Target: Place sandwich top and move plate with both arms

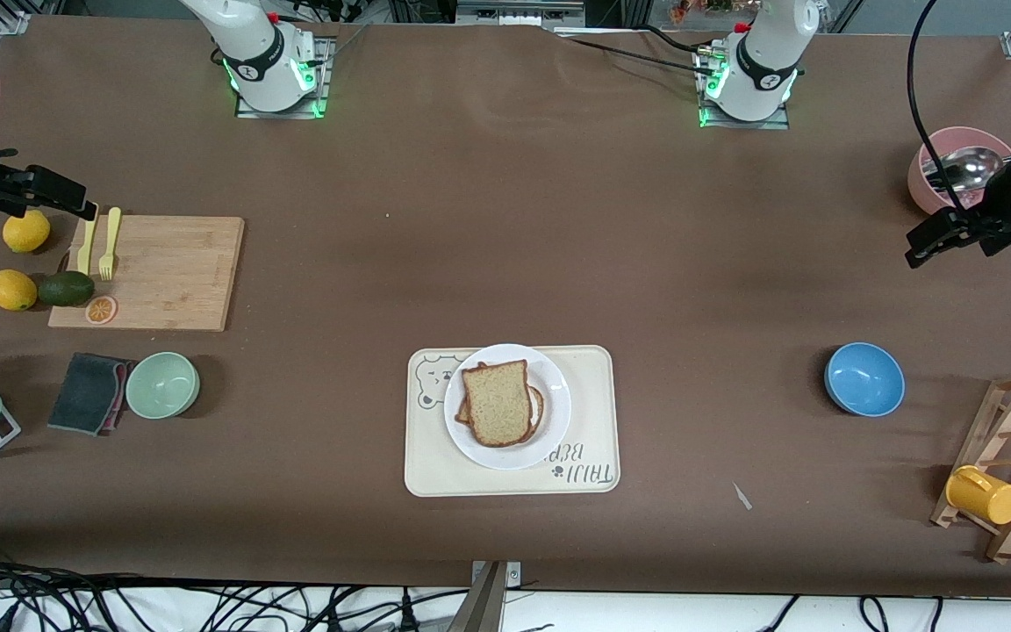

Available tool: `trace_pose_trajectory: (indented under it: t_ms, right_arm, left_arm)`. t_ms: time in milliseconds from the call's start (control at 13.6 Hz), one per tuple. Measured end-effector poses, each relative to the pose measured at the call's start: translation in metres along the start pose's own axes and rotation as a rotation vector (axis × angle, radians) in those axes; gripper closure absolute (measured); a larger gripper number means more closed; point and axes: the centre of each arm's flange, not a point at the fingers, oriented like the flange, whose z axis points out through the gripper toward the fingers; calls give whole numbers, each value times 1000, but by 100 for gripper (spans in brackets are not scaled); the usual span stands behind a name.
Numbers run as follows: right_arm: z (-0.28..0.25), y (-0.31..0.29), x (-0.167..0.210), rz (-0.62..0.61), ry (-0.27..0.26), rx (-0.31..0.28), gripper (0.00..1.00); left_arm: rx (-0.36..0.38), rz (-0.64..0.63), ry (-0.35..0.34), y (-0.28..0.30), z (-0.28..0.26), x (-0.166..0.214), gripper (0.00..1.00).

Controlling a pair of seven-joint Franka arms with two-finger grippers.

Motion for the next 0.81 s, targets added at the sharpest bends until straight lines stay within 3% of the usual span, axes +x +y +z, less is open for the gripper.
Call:
trace_pose_trajectory:
  t_ms: [809]
  right_arm:
    - [-3, -1, 0, -1, 6, 0, 0]
  left_arm:
    - [-1, 19, -7, 9, 1, -9, 0]
